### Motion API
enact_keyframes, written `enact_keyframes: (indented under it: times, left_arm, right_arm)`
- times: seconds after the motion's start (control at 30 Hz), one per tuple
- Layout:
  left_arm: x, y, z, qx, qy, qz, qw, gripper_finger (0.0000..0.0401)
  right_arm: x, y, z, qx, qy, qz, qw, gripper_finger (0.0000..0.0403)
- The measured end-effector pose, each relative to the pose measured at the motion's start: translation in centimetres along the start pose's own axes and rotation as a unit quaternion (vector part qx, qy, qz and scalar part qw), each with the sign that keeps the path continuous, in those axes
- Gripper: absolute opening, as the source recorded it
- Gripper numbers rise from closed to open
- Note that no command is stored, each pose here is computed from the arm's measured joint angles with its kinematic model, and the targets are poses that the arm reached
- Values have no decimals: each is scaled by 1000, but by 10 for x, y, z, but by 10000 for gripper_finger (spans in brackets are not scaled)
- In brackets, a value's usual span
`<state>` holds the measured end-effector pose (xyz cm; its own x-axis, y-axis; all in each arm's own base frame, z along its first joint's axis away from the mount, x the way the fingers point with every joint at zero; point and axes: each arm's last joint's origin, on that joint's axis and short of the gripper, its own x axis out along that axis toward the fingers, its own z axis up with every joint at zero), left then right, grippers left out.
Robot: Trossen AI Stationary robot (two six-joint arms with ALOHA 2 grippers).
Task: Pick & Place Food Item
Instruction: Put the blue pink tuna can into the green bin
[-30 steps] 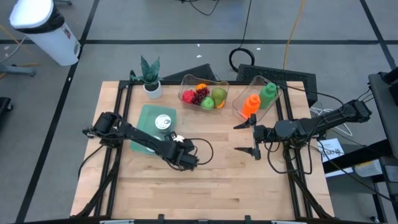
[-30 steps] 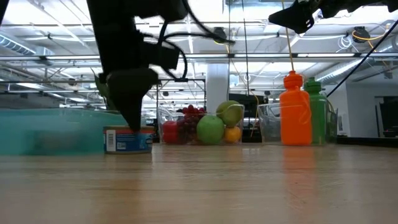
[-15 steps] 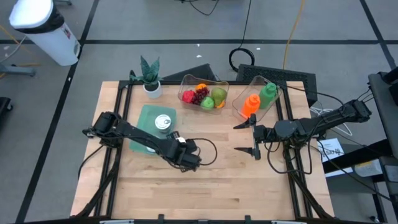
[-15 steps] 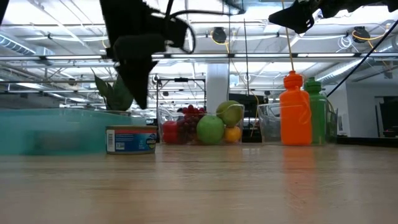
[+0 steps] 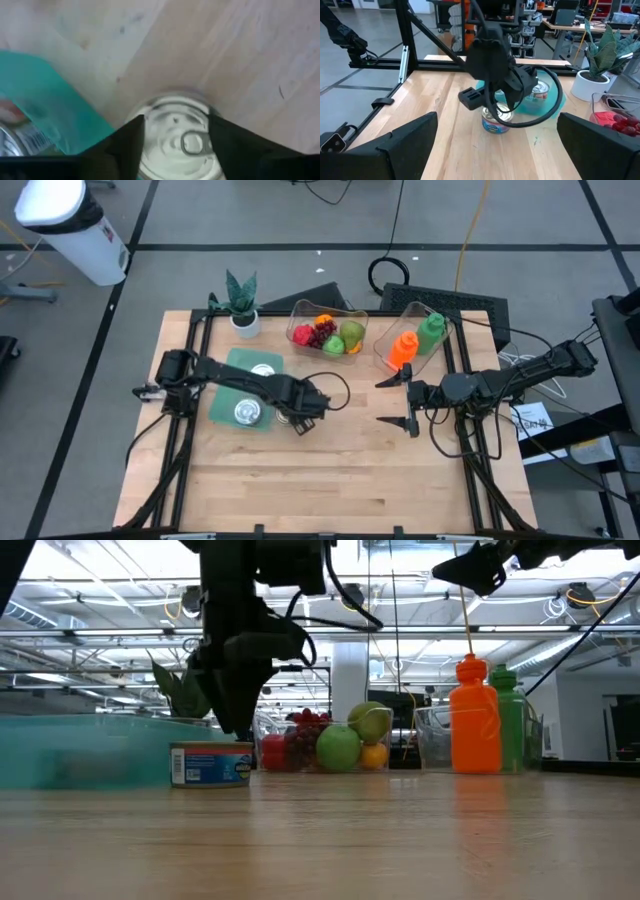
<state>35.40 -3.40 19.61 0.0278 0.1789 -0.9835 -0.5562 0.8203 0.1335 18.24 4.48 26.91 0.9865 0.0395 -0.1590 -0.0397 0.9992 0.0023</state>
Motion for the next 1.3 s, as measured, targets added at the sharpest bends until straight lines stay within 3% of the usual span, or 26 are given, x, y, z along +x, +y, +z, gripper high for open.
enact_keyframes:
  times: [0.13, 0.27, 0.57, 0.73, 0.97, 1.13, 1.3]
  left_arm:
    - [5, 1, 1, -14, 11, -25, 1000, 276]
    - [11, 1, -3, -32, 23, -38, 999, 306]
    - [22, -21, -6, 1, -3, -160, 987, 311]
    - [17, -32, -2, 10, -35, -195, 980, 307]
    - [5, -22, -5, -25, -5, -145, 989, 316]
    - [-26, -7, -11, -53, -62, -102, 991, 311]
    - [-24, 5, -20, -96, -50, -57, 993, 321]
  right_arm:
    - [0, 0, -1, -1, 3, 0, 1000, 394]
    - [0, 0, -1, -5, 3, 0, 1000, 394]
    - [0, 0, 0, -4, 2, 0, 1000, 394]
    - [0, 0, 0, -4, 1, 0, 1000, 394]
    - [0, 0, 0, -4, 1, 0, 1000, 394]
    - [0, 0, -1, -5, 4, 0, 1000, 394]
    - [0, 0, -1, -5, 4, 0, 1000, 394]
